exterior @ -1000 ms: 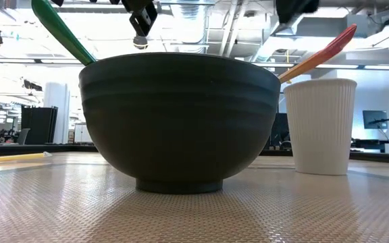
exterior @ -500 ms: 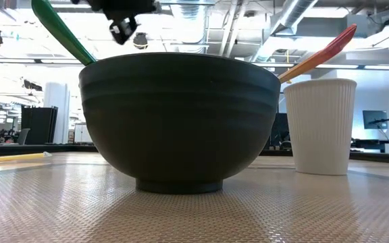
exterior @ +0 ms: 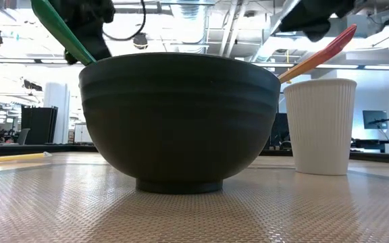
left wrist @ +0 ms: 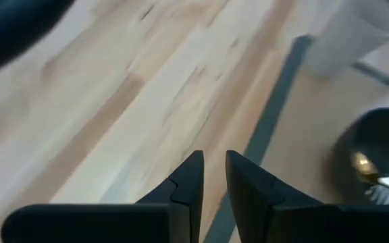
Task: Pick & Place Utensil
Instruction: Put the yellow straw into the the white cup
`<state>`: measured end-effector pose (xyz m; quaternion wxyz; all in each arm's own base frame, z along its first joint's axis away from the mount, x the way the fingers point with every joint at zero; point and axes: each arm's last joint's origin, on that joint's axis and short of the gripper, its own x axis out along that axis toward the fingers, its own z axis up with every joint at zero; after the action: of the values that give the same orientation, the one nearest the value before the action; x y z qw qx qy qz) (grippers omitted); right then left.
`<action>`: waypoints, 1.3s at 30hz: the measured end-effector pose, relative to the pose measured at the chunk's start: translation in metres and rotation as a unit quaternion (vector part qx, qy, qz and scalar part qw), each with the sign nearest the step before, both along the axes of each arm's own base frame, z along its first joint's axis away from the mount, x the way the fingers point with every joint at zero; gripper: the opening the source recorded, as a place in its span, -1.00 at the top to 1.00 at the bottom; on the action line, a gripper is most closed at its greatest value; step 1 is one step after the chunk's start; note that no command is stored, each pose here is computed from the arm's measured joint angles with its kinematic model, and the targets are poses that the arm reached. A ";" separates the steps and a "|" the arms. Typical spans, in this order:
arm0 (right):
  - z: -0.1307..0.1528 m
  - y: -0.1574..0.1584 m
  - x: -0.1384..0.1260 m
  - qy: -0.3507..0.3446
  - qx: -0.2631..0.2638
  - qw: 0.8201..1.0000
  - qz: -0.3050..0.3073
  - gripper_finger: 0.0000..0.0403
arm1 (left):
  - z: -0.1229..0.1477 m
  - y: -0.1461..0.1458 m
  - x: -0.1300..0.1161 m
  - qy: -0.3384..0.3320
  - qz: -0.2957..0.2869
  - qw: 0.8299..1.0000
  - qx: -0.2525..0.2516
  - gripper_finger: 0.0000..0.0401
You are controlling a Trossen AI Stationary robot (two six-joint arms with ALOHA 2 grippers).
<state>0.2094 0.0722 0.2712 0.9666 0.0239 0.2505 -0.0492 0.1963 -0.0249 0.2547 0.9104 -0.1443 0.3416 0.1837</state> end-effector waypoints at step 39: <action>-0.024 -0.023 0.030 -0.026 0.048 0.996 -0.075 0.71 | -0.107 0.006 -0.040 0.262 0.190 0.941 -0.100 0.67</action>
<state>0.2392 0.0492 0.2477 0.9640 0.0901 0.2253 -0.1087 0.1560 -0.0192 0.1478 0.7178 -0.2441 0.5507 0.3493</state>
